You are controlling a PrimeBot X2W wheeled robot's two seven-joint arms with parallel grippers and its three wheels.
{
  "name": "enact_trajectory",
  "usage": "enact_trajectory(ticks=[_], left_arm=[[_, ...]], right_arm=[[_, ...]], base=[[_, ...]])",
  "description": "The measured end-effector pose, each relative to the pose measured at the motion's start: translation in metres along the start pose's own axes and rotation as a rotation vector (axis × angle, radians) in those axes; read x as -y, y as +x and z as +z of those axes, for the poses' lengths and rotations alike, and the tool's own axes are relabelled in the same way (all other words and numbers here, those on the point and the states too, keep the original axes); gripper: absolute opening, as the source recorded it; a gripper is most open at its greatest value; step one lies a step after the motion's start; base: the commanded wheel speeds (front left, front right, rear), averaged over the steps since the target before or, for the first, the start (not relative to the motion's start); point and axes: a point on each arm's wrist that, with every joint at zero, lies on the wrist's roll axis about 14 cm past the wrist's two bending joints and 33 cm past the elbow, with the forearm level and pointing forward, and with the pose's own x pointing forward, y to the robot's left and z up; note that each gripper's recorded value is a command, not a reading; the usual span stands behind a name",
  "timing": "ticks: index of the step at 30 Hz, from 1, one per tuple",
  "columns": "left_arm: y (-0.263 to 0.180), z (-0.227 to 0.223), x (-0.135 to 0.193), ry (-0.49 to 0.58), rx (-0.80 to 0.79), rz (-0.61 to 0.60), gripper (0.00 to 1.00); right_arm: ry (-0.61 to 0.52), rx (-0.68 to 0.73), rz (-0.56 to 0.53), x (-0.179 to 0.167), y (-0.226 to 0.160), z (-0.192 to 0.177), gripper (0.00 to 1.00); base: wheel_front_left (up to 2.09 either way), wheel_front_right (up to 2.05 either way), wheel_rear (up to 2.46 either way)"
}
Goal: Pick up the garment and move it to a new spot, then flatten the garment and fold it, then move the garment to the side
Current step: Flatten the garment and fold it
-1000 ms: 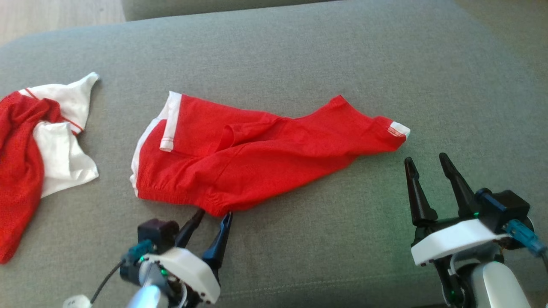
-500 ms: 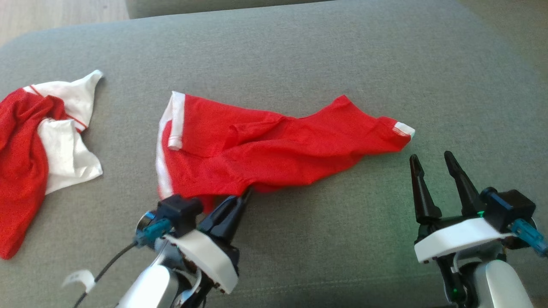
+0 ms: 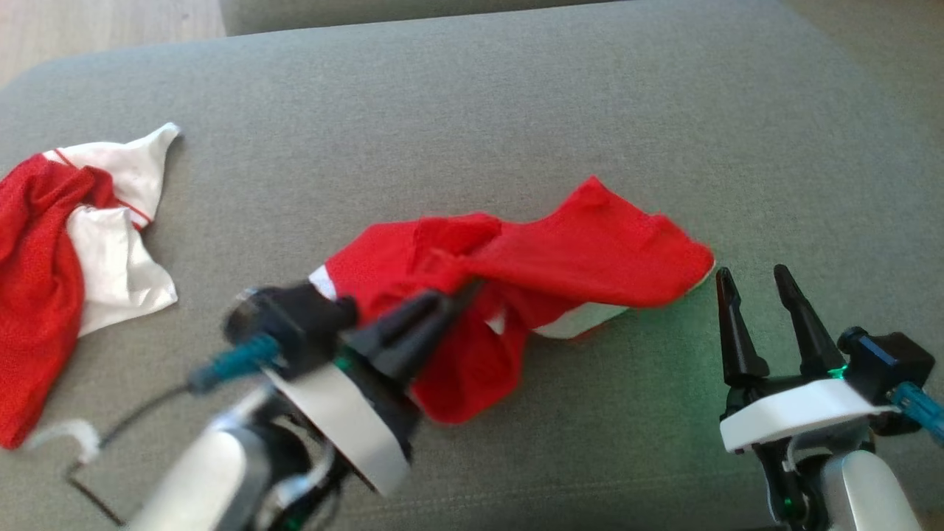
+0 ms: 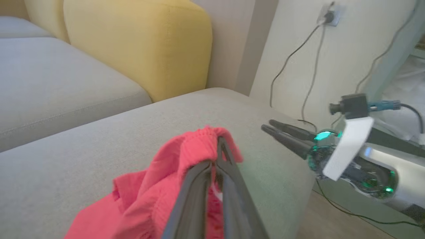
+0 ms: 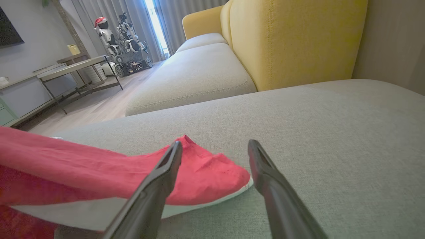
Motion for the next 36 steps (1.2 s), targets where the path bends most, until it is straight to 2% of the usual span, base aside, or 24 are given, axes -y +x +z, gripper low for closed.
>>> enact_trajectory(ticks=[4, 14, 17, 20, 21, 22, 23, 28, 36], left_arm=[[0.002, -0.008, -0.035, -0.030, -0.036, 0.096, 0.00], [0.002, -0.094, -0.139, -0.171, -0.240, 0.362, 0.00], [0.001, -0.108, -0.158, -0.202, -0.252, 0.412, 0.00], [0.002, -0.122, -0.161, -0.242, -0.270, 0.417, 0.00], [0.001, -0.125, -0.160, -0.253, -0.271, 0.418, 0.16], [-0.001, -0.128, -0.160, -0.258, -0.268, 0.426, 0.77], [-0.002, -0.128, -0.161, -0.258, -0.257, 0.434, 1.00], [-0.005, -0.114, -0.159, -0.237, -0.153, 0.484, 1.00], [-0.036, -0.104, -0.145, -0.198, -0.034, 0.602, 1.00]], right_arm=[[0.008, -0.010, -0.019, 0.006, -0.002, -0.004, 1.00], [0.008, -0.008, -0.059, 0.021, 0.011, -0.006, 1.00], [0.009, -0.028, -0.074, 0.026, 0.010, -0.013, 1.00], [0.010, -0.035, -0.078, 0.027, 0.011, -0.016, 1.00], [0.011, -0.036, -0.078, 0.027, 0.011, -0.017, 1.00], [0.011, -0.037, -0.076, 0.027, 0.011, -0.017, 1.00], [0.011, -0.035, -0.074, 0.026, 0.011, -0.017, 1.00], [0.011, -0.017, -0.059, 0.021, 0.012, -0.010, 1.00], [0.001, 0.006, -0.031, 0.012, 0.014, 0.000, 1.00]], base=[[0.00, 0.00, 0.00], [0.00, 0.00, 0.00], [0.00, 0.00, 0.00], [0.00, 0.00, 0.00], [0.00, 0.00, 0.00], [0.00, 0.00, 0.00], [0.00, 0.00, 0.00], [0.00, 0.00, 0.00], [0.00, 0.00, 0.00]])
